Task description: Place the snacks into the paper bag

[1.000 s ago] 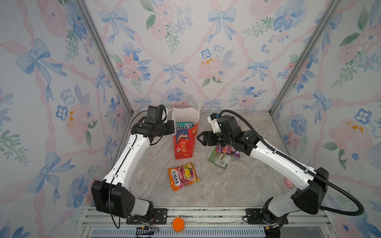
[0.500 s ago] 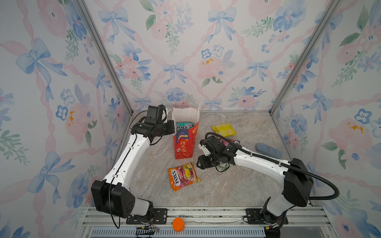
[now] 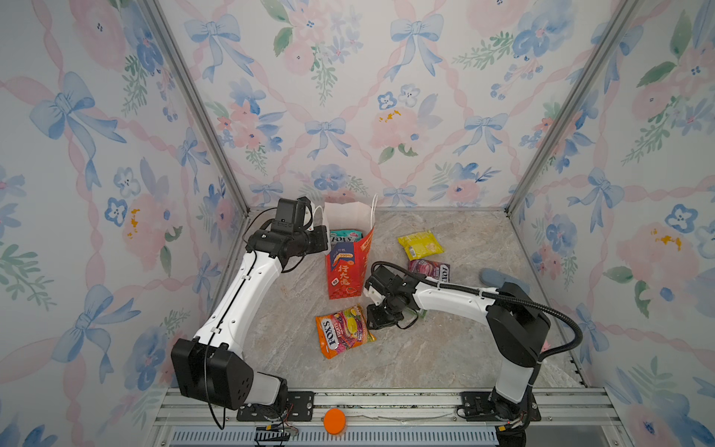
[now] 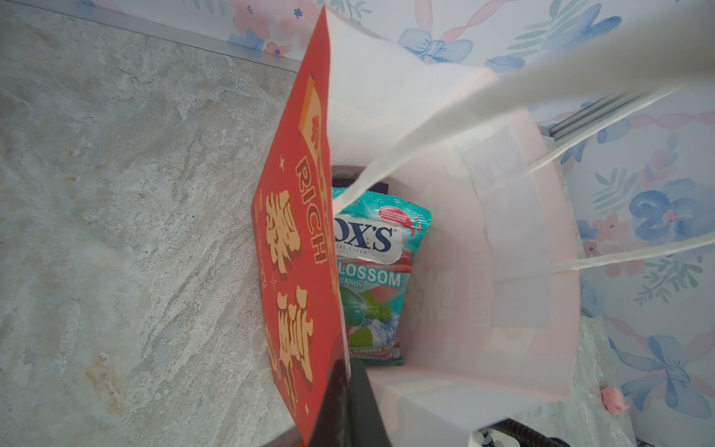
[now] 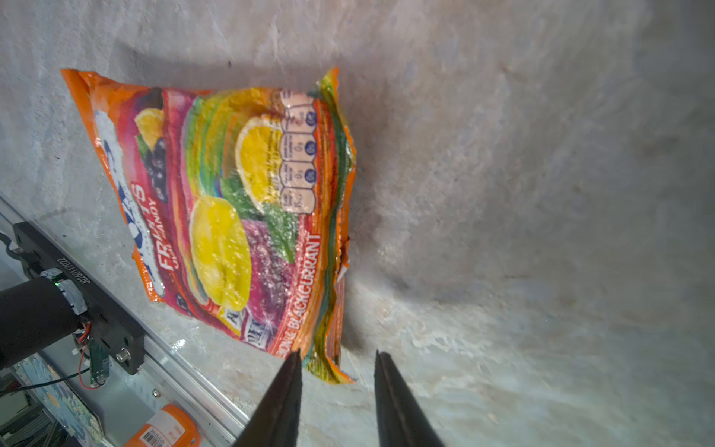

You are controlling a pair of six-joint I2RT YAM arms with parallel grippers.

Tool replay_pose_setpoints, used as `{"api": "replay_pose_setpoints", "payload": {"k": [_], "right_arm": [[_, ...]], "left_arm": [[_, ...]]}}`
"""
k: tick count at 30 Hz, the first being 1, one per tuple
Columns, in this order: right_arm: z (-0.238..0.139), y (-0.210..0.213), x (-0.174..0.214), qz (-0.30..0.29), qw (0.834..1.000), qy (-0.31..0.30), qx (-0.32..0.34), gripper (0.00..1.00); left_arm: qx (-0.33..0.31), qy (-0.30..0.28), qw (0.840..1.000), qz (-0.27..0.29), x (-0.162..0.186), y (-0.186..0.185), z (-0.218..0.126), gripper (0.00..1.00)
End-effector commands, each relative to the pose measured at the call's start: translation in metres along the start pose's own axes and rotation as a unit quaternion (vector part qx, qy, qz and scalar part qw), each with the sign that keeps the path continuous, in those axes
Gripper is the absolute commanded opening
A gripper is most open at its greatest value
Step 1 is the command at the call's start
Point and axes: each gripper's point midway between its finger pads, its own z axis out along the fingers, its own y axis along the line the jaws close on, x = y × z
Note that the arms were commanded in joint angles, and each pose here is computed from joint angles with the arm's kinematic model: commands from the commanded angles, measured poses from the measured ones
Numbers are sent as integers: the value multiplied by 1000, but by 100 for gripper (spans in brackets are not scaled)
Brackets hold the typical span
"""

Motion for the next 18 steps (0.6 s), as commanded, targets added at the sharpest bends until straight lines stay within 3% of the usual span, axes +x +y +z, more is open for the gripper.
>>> {"api": "replay_pose_setpoints", "payload": {"k": [1, 8, 18], "right_arm": [[5, 13, 0, -11, 1000, 10, -16, 33], [16, 6, 4, -7, 1000, 23, -5, 26], [26, 1, 8, -3, 999, 34, 0, 0]], "left_arm": [[-4, 22, 1000, -7, 15, 3, 0, 0], [-5, 22, 1000, -6, 15, 3, 1, 0], [-5, 24, 1000, -7, 16, 3, 2, 0]]}}
